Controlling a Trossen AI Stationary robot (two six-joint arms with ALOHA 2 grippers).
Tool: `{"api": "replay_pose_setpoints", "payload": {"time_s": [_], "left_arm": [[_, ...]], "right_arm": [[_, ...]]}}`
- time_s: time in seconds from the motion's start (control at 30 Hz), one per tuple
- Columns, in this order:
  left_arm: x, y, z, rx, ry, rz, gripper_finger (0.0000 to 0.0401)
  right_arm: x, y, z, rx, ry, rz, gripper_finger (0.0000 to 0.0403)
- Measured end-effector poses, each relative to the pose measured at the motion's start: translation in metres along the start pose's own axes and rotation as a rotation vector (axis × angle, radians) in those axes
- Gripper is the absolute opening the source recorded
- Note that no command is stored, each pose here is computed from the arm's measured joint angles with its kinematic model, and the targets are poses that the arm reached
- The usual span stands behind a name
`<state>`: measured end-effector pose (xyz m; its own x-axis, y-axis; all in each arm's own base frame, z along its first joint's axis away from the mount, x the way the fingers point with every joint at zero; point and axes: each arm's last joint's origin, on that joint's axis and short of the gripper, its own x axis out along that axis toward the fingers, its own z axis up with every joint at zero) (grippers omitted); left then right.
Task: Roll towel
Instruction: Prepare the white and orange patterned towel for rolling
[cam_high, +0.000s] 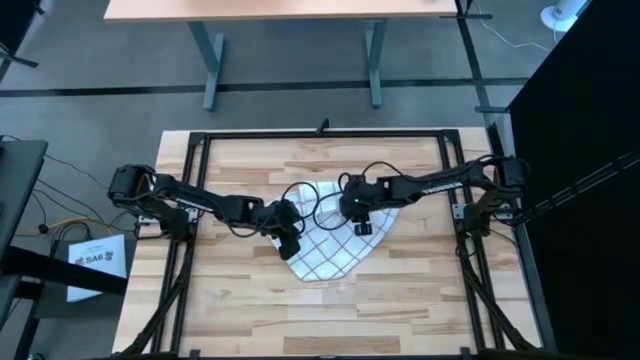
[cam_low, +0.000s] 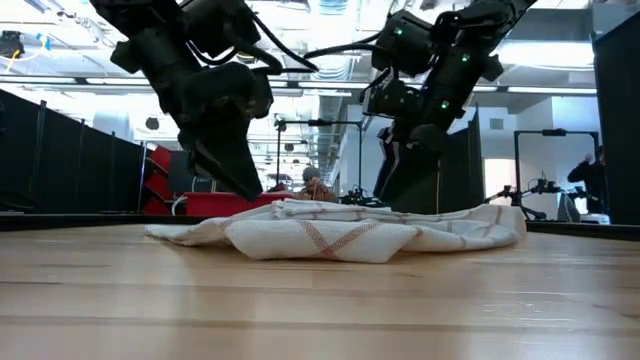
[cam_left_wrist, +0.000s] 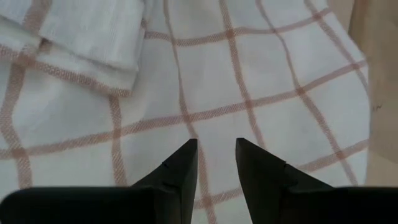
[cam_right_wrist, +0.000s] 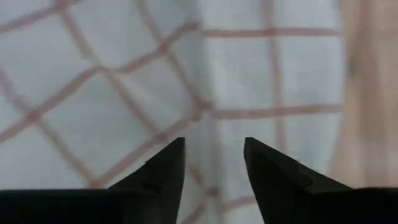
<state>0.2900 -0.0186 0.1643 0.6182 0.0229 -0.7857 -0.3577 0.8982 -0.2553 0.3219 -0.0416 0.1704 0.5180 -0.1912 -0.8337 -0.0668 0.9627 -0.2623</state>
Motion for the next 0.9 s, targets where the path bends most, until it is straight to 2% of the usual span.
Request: {"api": "replay_pose_setpoints", "payload": {"time_s": [0.23,0.4,0.57,0.67,0.83,0.9], "left_arm": [[0.0,0.0,0.0,0.0,0.003,0.002,0.0095],[0.0,0.0,0.0,0.005,0.004,0.002,0.0095],[0.0,0.0,0.0,0.008,0.005,0.003,0.0095],[0.0,0.0,0.0,0.004,0.007,0.004,0.0095],[0.0,0.0,0.0,0.003,0.004,0.003,0.0095],[0.0,0.0,0.0,0.002,0.004,0.003,0.0095]], "right_arm": [[0.009,-0.004,-0.008,0.012,0.064,0.005,0.02],[0.015,0.004,-0.006,-0.003,0.06,0.018,0.0202],[0.029,0.001,-0.016,0.005,0.14,-0.014,0.0191],[0.029,-0.003,-0.017,0.019,0.152,-0.039,0.0153],[0.022,-0.01,-0.014,0.011,0.19,-0.017,0.0037],[0.018,-0.012,-0.01,-0.01,0.2,-0.013,0.0011]]}}
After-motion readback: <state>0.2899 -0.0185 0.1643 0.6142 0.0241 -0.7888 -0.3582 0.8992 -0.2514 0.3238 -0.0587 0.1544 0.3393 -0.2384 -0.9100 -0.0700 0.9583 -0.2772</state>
